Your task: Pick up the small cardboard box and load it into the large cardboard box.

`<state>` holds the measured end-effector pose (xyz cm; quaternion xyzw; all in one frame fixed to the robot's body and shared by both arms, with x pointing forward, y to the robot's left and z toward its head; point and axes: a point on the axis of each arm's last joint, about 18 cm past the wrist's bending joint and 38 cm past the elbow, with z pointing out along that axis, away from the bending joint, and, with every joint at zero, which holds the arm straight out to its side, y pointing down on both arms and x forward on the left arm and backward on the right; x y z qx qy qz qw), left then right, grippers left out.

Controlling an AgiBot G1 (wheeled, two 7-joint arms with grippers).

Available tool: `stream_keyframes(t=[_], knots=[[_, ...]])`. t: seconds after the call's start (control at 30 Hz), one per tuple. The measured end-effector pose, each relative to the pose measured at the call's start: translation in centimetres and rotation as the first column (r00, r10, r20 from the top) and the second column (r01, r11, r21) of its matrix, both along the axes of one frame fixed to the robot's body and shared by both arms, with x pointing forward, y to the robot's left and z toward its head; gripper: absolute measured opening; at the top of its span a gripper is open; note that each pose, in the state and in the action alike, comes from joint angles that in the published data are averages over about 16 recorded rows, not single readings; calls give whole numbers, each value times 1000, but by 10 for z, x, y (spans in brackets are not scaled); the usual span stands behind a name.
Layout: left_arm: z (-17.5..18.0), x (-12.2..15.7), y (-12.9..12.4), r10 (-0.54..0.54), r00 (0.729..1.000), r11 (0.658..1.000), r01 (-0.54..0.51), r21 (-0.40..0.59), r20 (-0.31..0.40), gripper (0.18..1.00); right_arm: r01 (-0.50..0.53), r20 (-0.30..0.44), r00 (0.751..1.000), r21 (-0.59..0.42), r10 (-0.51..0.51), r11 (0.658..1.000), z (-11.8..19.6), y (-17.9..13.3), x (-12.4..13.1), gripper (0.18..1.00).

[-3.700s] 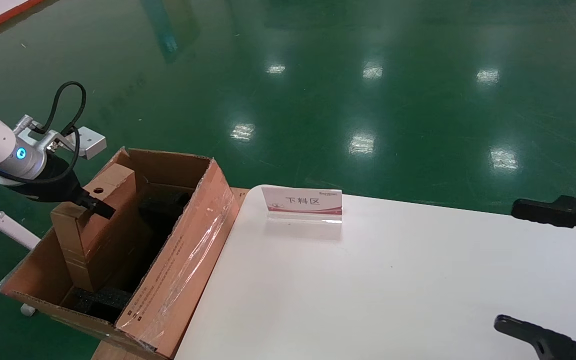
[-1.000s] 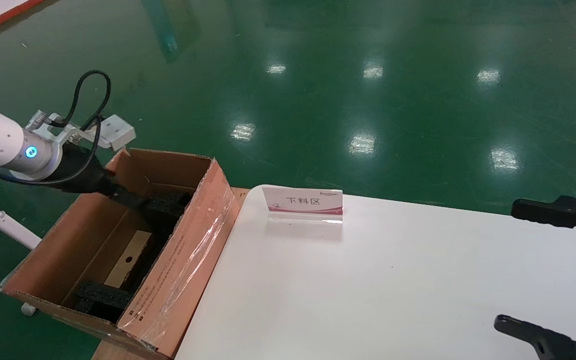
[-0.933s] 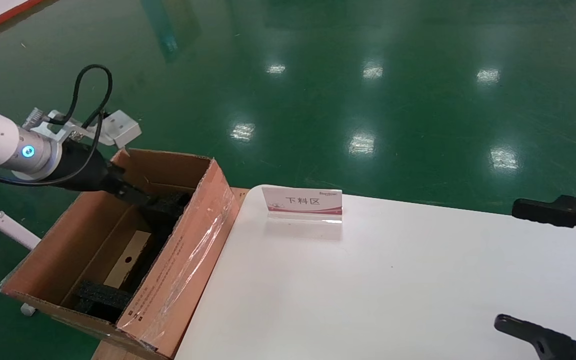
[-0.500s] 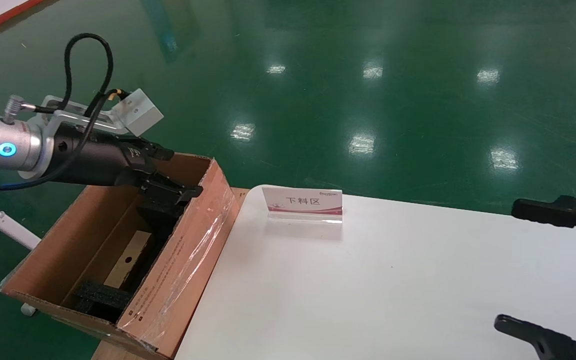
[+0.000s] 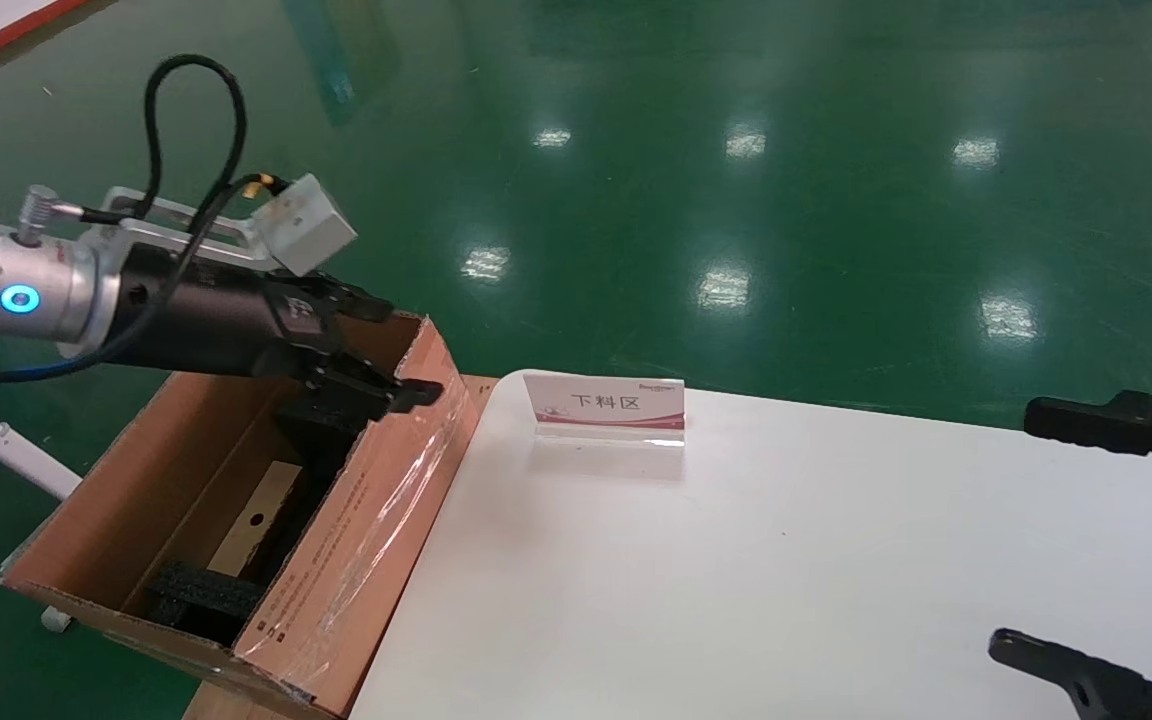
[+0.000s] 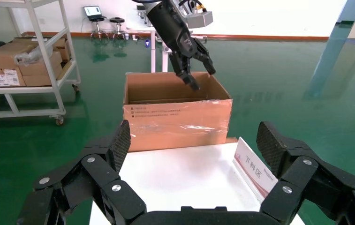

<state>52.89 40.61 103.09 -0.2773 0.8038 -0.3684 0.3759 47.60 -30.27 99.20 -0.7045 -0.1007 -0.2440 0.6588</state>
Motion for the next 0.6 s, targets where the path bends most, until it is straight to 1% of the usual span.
stream_keyframes(t=[0.13,0.3,0.43,0.6], knots=[[-2,1,-17,-78,997,997,78,-1,-3,1001,0,0,1000,0,0,1000,0,0,0,1001],[-4,2,-37,-178,984,984,178,-9,-1,1001,0,0,1000,0,0,1000,0,0,0,1001],[-7,1,-52,-257,966,966,257,-19,5,1001,0,0,1000,0,0,1000,0,0,0,1001],[-10,-2,-69,-353,935,935,353,-37,20,1001,0,0,1000,0,0,1000,0,0,0,1001]])
